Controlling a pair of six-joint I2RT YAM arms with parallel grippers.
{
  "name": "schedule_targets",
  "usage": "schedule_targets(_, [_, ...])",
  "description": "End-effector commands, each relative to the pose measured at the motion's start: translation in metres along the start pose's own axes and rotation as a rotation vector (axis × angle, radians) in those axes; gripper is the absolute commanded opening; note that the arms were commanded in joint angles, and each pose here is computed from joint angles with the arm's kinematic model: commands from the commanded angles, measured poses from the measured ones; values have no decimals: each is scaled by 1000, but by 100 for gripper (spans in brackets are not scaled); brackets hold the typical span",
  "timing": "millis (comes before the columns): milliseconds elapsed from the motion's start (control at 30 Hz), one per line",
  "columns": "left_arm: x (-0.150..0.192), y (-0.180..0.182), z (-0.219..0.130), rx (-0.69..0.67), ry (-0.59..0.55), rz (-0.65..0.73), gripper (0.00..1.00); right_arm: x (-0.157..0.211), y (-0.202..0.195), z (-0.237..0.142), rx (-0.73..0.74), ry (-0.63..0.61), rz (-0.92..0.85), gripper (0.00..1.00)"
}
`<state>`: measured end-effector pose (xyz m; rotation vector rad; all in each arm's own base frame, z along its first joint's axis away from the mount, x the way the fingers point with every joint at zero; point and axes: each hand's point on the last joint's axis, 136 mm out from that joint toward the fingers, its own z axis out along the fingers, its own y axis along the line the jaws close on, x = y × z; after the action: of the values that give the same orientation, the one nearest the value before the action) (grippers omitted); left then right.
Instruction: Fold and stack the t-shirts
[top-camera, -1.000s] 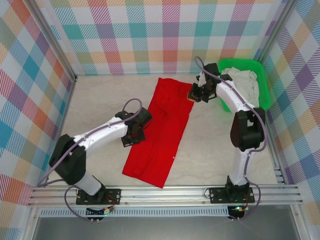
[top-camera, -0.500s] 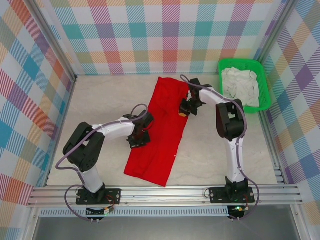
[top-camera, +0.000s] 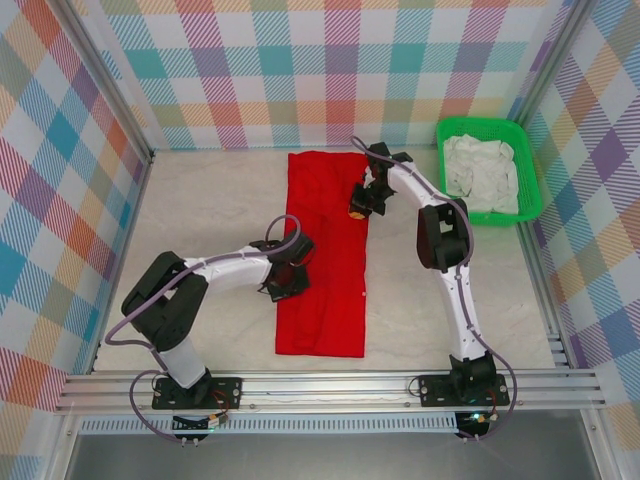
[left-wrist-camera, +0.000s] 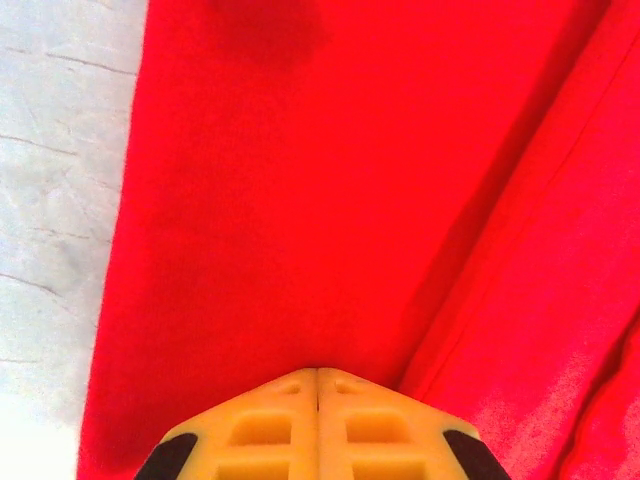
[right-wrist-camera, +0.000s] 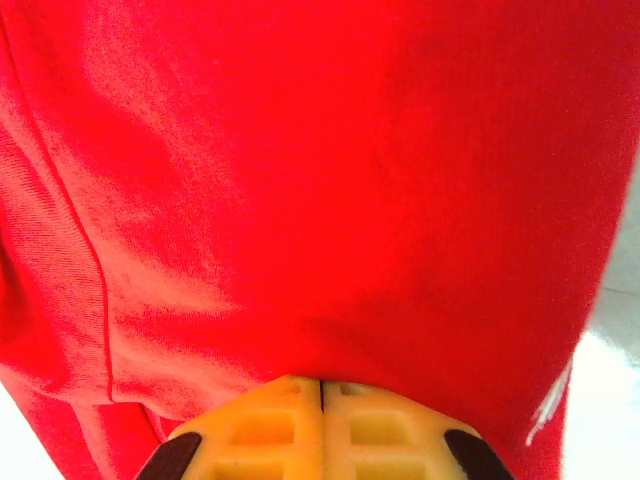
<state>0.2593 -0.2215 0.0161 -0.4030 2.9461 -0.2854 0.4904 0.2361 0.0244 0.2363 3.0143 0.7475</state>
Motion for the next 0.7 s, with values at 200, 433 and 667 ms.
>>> schedule_targets(200, [-19, 32, -45, -278, -88, 109, 0, -7, 0, -41, 25, -98, -168, 1])
schedule_targets(433, [-95, -2, -187, -140, -565, 196, 51, 25, 58, -162, -60, -345, -496, 24])
schedule_targets(667, [-116, 6, -254, -39, -816, 236, 100, 119, 70, -219, -1, -483, -859, 43])
